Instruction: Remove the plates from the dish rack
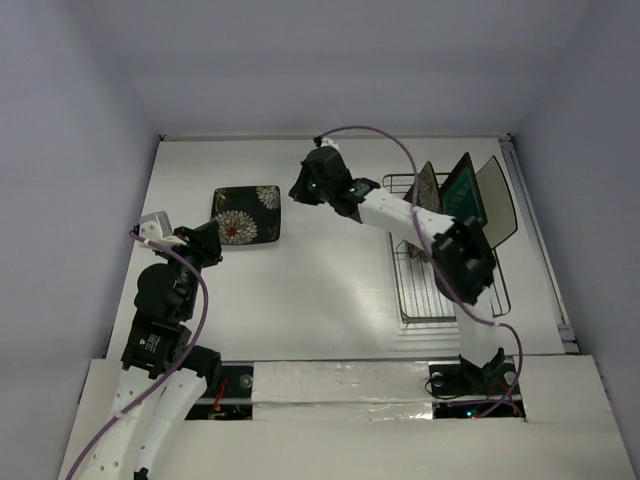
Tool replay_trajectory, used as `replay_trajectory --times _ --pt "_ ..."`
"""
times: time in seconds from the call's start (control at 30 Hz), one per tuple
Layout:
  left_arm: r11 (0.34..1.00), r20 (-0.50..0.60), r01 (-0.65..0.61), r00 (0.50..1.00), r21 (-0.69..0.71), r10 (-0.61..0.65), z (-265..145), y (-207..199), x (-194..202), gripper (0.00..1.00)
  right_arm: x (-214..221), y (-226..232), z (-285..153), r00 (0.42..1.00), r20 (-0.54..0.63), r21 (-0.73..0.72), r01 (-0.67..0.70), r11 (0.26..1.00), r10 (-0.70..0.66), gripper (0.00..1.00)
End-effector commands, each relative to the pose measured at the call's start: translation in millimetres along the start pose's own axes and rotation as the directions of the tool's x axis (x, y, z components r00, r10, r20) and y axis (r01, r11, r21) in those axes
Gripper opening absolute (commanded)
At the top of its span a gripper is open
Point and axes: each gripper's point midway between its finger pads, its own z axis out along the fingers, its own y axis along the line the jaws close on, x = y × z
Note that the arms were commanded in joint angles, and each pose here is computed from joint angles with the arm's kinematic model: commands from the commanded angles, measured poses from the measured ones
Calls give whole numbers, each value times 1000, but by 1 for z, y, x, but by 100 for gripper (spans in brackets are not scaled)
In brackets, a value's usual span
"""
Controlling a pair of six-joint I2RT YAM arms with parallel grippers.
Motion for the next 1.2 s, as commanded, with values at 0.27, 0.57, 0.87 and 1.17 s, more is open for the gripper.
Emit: replay_trajectory --times 0.27,0.57,0.87,1.17 --pt "1000 4 6 1000 21 -6 2 -4 1 0 -118 -125 -244 892 167 567 262 781 -421 0" --pt "1000 -33 0 999 2 0 8 -1 12 15 -122 -196 -311 910 71 778 206 593 -409 74" --pt "1000 -21 8 1000 8 -8 7 -1 11 20 -105 -234 -285 925 -43 803 257 538 -378 61" --pt "1000 -20 10 1000 8 -10 7 -1 11 25 -109 -242 -272 914 -115 811 313 494 -389 36"
